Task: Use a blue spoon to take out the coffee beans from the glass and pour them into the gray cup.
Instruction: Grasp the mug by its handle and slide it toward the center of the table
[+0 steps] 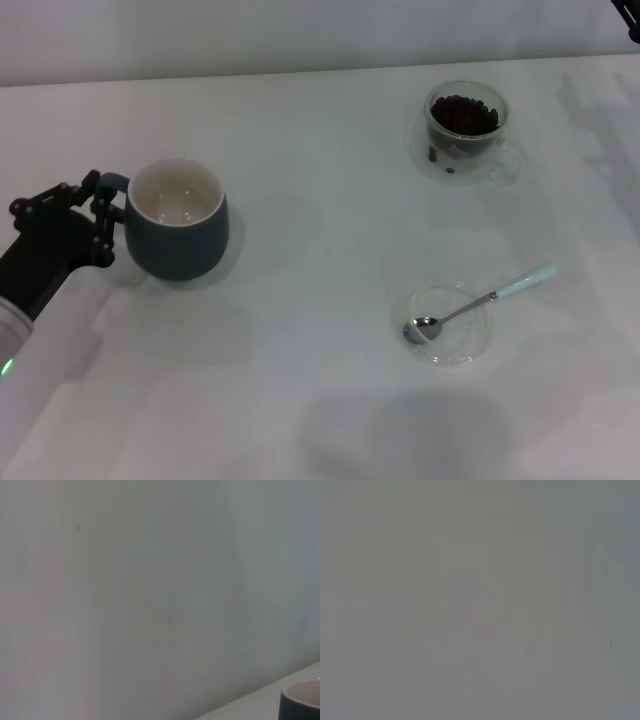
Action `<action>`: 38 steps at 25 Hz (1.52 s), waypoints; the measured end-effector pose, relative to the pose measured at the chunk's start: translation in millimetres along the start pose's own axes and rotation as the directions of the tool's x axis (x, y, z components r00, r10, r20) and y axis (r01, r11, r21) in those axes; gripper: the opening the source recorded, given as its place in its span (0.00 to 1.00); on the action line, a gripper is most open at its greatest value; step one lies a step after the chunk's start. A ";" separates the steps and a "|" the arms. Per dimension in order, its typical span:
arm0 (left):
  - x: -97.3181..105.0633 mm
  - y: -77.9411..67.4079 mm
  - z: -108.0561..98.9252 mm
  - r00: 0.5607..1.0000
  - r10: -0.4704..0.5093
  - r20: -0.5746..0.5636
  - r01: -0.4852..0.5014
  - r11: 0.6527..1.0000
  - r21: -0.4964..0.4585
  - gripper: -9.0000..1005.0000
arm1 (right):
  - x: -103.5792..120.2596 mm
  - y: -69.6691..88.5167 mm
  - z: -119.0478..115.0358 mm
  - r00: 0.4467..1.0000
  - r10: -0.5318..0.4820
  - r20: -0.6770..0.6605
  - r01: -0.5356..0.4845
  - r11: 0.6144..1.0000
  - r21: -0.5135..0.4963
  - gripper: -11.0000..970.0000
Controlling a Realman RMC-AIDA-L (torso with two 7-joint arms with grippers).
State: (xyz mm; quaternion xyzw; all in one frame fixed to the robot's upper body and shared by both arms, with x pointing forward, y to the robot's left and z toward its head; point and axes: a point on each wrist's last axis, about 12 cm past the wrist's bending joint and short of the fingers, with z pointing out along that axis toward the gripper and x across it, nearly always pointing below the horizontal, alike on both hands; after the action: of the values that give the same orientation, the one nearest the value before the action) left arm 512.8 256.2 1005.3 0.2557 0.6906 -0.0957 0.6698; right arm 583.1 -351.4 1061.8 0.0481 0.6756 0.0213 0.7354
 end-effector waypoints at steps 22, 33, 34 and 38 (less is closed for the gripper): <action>13.5 -4.6 -2.1 0.994 -0.017 -0.108 0.016 1.000 -0.007 0.12 | 0.7 2.1 1.2 1.000 -0.004 -0.009 0.004 1.000 -0.010 0.87; 16.6 -5.9 -6.9 0.993 -0.023 -0.118 0.022 1.000 -0.012 0.12 | 0.4 3.6 1.9 1.000 -0.005 -0.007 0.005 1.000 -0.016 0.87; 16.7 -6.1 -7.0 0.993 -0.023 -0.118 0.022 1.000 -0.010 0.12 | 0.4 3.7 1.9 1.000 -0.005 -0.007 0.004 1.000 -0.016 0.87; 17.5 -7.0 -8.3 0.992 -0.021 -0.122 0.021 1.000 -0.005 0.12 | 0.7 3.9 1.6 1.000 -0.004 -0.007 0.004 1.000 -0.016 0.87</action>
State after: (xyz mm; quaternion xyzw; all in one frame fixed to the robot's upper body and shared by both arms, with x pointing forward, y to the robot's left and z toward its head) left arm 502.6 258.1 987.4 0.2524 0.7329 -0.0855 0.6259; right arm 584.9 -347.5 1061.6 0.0408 0.6782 0.0254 0.7333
